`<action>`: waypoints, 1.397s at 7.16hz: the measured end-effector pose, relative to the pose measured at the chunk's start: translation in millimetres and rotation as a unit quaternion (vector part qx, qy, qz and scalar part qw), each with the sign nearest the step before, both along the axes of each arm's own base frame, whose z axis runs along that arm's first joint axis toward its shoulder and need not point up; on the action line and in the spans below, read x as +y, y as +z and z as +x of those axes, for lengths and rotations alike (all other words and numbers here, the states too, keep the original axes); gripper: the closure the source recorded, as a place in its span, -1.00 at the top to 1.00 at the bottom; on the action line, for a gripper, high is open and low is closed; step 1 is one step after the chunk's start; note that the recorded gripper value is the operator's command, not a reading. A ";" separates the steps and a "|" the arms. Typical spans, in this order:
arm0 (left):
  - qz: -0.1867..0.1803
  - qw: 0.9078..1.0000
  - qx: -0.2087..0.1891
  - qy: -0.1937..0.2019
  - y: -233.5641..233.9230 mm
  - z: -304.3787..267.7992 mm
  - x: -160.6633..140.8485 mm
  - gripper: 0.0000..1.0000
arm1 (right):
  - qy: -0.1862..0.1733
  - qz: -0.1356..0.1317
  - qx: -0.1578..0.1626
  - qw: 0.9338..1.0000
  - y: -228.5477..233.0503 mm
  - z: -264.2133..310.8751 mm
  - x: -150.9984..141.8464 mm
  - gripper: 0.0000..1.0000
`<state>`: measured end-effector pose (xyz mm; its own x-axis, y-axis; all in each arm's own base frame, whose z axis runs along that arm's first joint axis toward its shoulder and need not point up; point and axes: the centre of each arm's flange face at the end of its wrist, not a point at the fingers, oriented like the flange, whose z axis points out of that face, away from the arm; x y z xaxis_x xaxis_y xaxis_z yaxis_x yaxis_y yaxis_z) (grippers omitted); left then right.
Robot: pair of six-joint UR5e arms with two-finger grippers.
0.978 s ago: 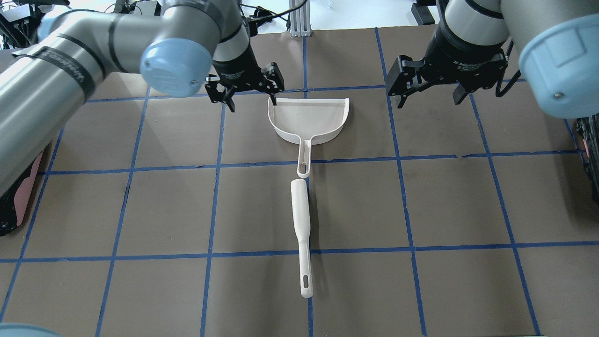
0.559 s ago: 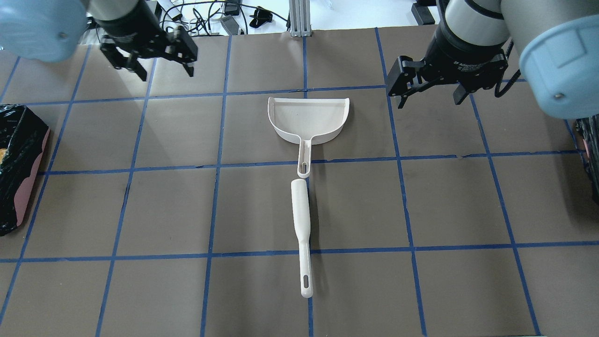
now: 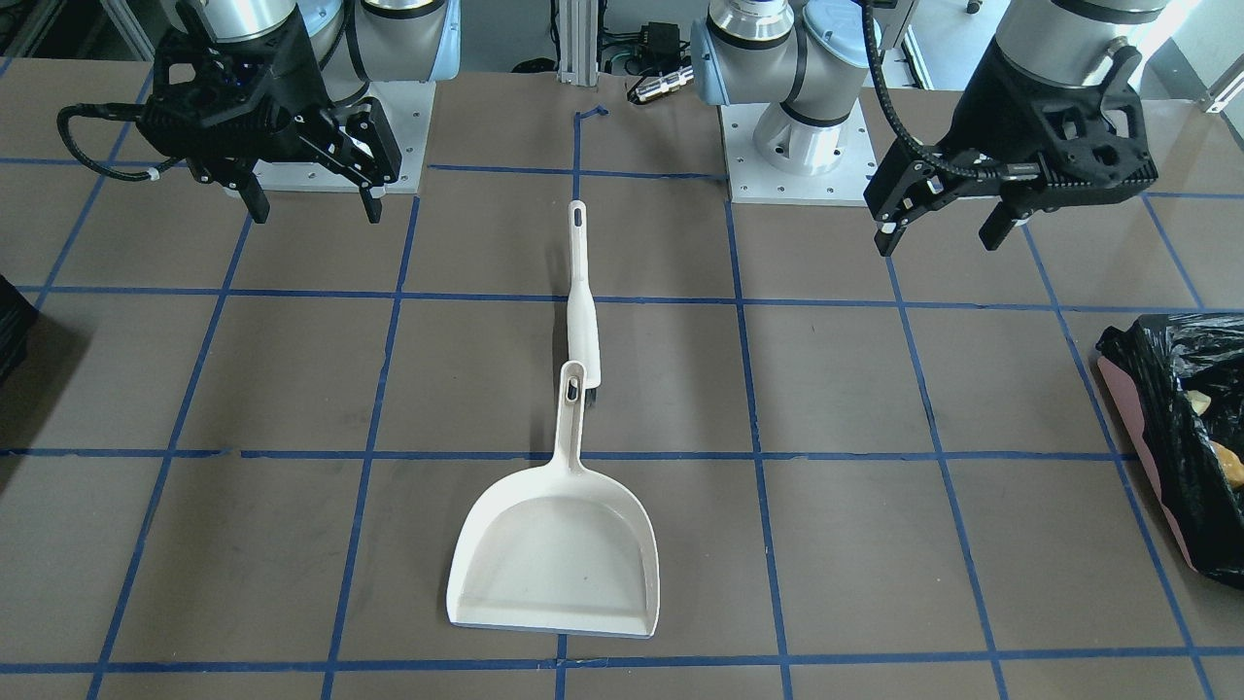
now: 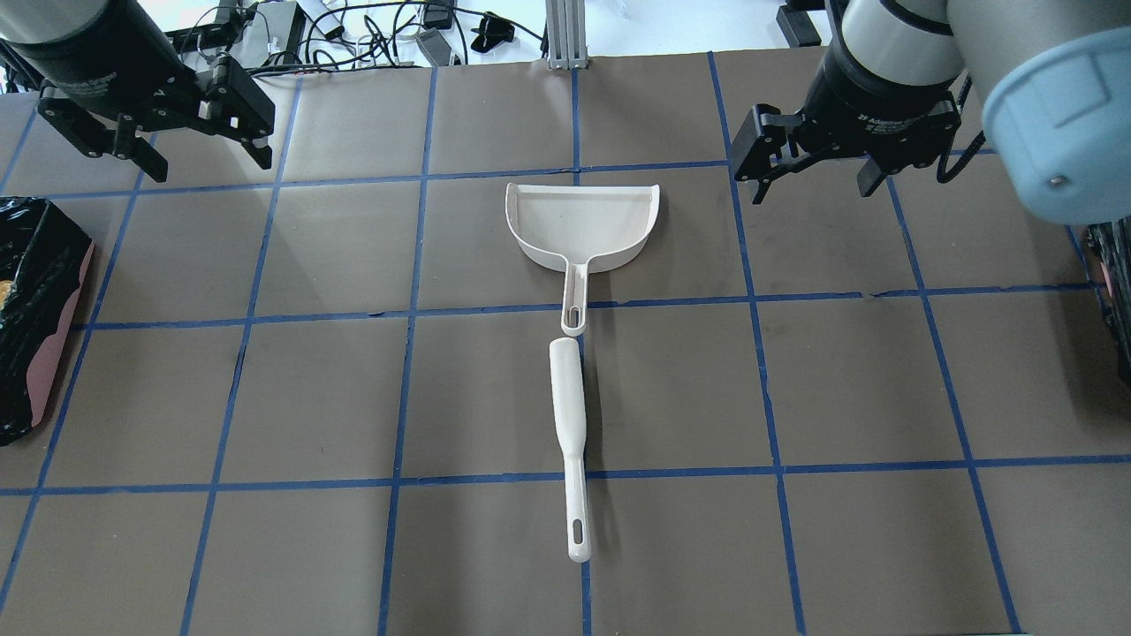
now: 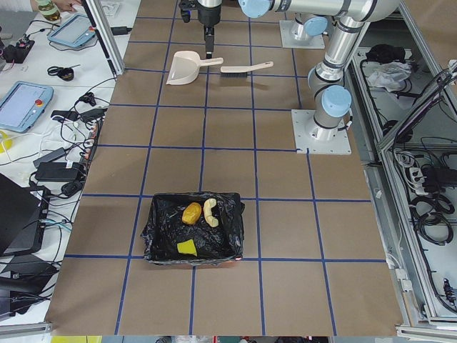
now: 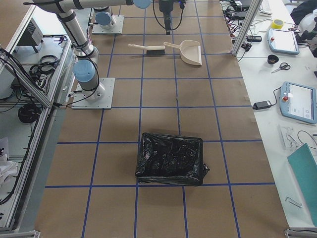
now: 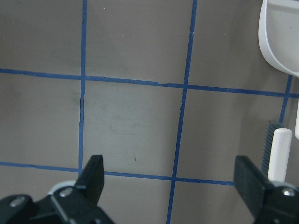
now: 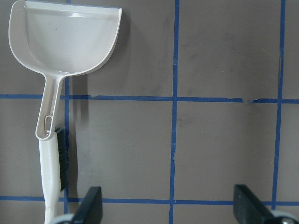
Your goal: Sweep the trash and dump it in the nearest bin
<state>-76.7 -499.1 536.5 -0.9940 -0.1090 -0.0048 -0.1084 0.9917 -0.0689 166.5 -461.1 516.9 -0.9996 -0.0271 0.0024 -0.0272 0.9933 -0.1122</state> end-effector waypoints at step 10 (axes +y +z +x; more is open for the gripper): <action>-0.002 1.000 0.000 -0.031 -7.5 -32.4 12.3 1.00 | 0.001 -0.002 0.001 1.000 0.9 -0.2 0.0 1.00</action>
